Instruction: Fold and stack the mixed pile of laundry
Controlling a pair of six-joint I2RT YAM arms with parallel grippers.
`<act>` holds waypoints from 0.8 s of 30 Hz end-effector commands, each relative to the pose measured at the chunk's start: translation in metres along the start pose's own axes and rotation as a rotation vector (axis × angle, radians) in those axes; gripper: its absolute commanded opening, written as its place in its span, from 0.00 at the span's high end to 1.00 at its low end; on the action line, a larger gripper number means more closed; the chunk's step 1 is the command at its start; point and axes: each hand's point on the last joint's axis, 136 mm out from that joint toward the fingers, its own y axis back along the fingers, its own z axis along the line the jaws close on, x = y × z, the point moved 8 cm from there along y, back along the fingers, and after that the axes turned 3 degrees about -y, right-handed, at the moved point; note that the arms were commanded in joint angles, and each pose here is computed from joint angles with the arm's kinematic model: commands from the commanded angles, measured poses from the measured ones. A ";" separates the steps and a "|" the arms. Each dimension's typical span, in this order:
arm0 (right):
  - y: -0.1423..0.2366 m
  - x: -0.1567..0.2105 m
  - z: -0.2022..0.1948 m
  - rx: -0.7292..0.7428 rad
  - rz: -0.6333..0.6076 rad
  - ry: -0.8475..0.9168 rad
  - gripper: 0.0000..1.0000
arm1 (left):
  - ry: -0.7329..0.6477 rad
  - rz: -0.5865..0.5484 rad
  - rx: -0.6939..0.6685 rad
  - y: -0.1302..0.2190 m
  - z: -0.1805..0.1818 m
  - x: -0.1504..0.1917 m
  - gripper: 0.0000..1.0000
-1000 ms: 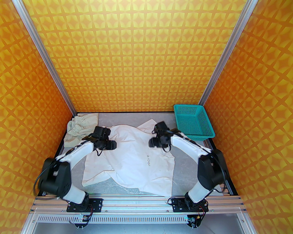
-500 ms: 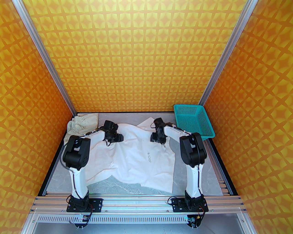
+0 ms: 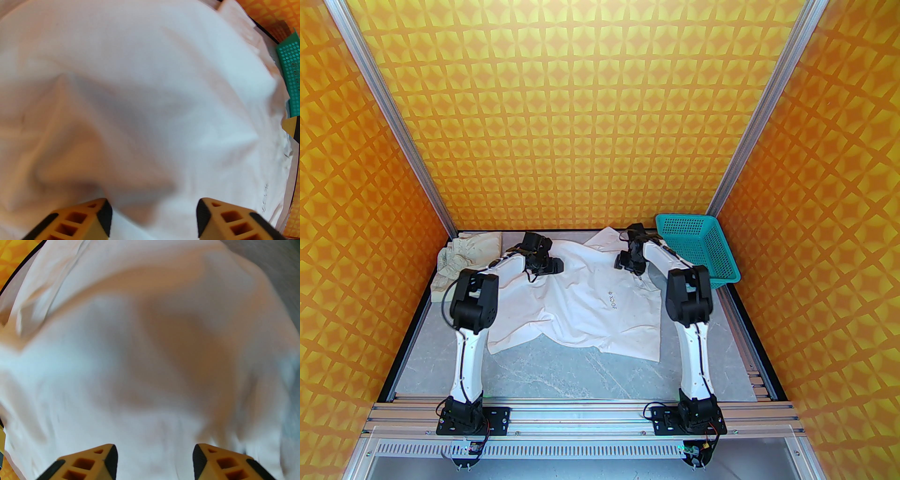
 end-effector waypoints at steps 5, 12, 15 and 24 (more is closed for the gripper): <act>0.105 0.082 -0.029 -0.060 -0.140 -0.010 0.32 | 0.070 -0.134 -0.172 0.139 -0.010 0.078 0.23; 0.110 0.171 -0.087 -0.068 -0.091 -0.156 0.28 | 0.350 -0.080 -0.285 0.178 0.040 0.179 0.16; 0.104 0.190 -0.091 -0.129 -0.065 -0.190 0.28 | 0.463 -0.060 -0.341 0.181 0.064 0.205 0.23; 0.074 0.213 -0.101 -0.114 0.036 -0.238 0.28 | 0.673 -0.033 -0.394 0.173 0.090 0.233 0.17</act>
